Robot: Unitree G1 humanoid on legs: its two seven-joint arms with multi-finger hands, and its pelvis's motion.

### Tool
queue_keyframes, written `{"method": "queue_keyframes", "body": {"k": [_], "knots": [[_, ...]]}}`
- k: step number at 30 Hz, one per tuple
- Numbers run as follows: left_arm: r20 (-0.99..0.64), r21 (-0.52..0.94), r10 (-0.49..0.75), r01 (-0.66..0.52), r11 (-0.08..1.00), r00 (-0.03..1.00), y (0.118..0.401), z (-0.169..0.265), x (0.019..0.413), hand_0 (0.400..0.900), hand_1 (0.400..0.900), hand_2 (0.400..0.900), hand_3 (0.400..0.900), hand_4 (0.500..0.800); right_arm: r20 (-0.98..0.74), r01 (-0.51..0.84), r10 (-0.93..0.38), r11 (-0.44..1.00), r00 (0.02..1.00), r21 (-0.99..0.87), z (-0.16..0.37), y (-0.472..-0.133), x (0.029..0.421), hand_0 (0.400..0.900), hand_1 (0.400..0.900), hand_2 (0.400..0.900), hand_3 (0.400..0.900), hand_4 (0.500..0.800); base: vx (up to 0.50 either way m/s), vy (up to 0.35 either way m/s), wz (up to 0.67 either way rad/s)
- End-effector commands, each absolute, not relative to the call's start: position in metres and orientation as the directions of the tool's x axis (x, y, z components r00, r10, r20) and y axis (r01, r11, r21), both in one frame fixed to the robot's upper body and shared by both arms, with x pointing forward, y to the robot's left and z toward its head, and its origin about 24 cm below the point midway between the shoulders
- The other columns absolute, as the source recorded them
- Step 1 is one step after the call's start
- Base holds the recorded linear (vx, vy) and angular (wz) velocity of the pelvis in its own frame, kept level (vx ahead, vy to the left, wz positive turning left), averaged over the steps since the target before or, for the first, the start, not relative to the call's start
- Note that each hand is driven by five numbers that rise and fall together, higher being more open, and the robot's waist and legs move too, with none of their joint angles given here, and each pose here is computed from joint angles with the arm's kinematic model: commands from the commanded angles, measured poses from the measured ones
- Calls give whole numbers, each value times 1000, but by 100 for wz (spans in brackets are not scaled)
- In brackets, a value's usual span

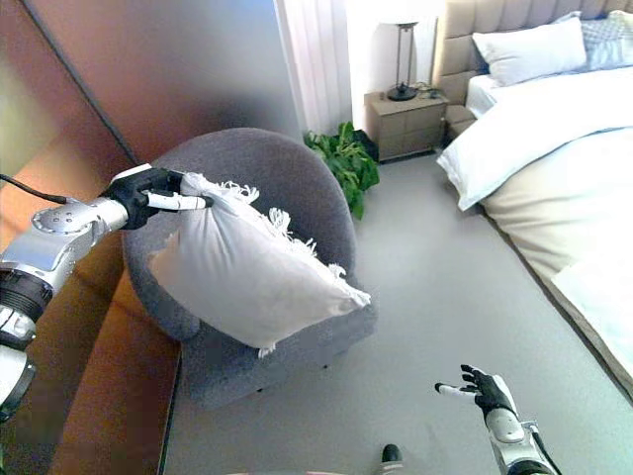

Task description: Pick up the pillow and put it on the sofa.

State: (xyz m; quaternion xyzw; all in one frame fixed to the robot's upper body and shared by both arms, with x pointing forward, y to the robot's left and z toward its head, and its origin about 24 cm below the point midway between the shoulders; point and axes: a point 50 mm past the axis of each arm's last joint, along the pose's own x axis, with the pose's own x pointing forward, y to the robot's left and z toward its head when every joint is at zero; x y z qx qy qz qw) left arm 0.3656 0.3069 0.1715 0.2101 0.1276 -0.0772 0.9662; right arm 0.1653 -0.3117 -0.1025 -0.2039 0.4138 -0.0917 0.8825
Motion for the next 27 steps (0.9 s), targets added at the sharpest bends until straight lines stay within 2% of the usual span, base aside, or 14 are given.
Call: {"method": "queue_keyframes", "body": {"k": [1, 3, 9, 27], "knots": [[-35, 222, -5, 12, 975, 999, 319, 250, 378, 900, 900, 900, 900, 800, -604, -35, -337, 855, 722, -518, -78, -327, 195, 900, 900, 900, 900, 800, 97, 36, -19], [-96, 164, 45, -28, 986, 994, 326, 233, 378, 900, 900, 900, 900, 800, -609, -49, -324, 857, 724, -514, -79, -323, 196, 900, 900, 900, 900, 800, 87, 25, -21], [-140, -11, 113, -116, 993, 984, 336, 208, 374, 900, 900, 900, 900, 800, -630, -96, -290, 858, 720, -505, -85, -317, 192, 900, 900, 900, 900, 800, 70, -1, -16], [-161, -153, 198, -223, 963, 967, 351, 177, 361, 900, 900, 900, 900, 800, -650, -117, -277, 862, 707, -494, -93, -311, 181, 900, 900, 900, 900, 800, 5, -1, 3]]}}
